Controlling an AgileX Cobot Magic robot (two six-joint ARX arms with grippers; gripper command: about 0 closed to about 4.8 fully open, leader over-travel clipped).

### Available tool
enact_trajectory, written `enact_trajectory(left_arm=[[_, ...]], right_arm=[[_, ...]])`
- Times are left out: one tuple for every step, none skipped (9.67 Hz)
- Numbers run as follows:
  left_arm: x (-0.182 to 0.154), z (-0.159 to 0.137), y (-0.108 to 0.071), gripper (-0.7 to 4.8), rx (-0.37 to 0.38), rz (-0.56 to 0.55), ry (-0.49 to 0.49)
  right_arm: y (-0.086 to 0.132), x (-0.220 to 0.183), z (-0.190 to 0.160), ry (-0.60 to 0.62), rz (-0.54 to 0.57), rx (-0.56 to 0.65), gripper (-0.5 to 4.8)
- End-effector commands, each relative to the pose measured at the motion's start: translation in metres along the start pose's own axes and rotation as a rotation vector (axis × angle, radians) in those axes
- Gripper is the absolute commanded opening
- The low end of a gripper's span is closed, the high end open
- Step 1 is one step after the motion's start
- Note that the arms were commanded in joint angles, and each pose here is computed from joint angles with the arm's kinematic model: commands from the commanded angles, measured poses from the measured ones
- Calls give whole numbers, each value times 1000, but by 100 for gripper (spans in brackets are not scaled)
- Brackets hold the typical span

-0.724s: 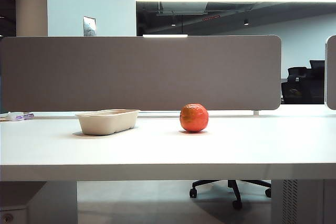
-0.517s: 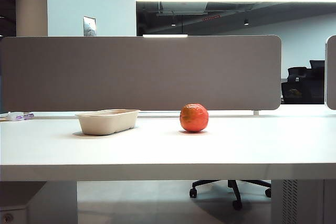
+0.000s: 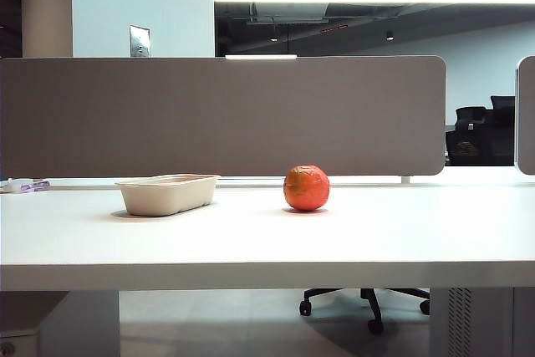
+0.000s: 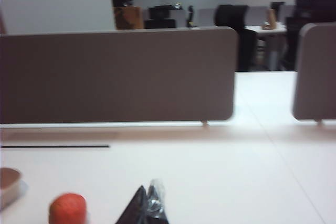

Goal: Pick up the orange and place it into the paper lunchbox.

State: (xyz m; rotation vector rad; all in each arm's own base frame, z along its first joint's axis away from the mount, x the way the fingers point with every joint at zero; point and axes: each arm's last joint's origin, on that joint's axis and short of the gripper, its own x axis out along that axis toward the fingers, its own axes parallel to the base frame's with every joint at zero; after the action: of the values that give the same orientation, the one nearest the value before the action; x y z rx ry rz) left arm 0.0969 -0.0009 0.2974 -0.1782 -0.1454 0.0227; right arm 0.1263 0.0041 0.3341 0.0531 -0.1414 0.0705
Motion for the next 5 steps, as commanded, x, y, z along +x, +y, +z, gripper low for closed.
enact_trajectory(left_arm=[[116, 45, -38, -7, 50, -307, 219], [119, 40, -49, -7, 46, -353, 274], [105, 64, -57, -7, 173, -309, 473], [106, 64, -57, -7, 172, -312, 478], [104, 62, -56, -7, 181, -312, 500]], right_arm=[[68, 122, 12, 42, 341, 36, -1], [87, 146, -8, 115, 387, 35, -1], [106, 189, -53, 237, 403, 29, -1], [107, 192, -58, 241, 413, 29, 14], [112, 203, -84, 307, 466, 21, 479]])
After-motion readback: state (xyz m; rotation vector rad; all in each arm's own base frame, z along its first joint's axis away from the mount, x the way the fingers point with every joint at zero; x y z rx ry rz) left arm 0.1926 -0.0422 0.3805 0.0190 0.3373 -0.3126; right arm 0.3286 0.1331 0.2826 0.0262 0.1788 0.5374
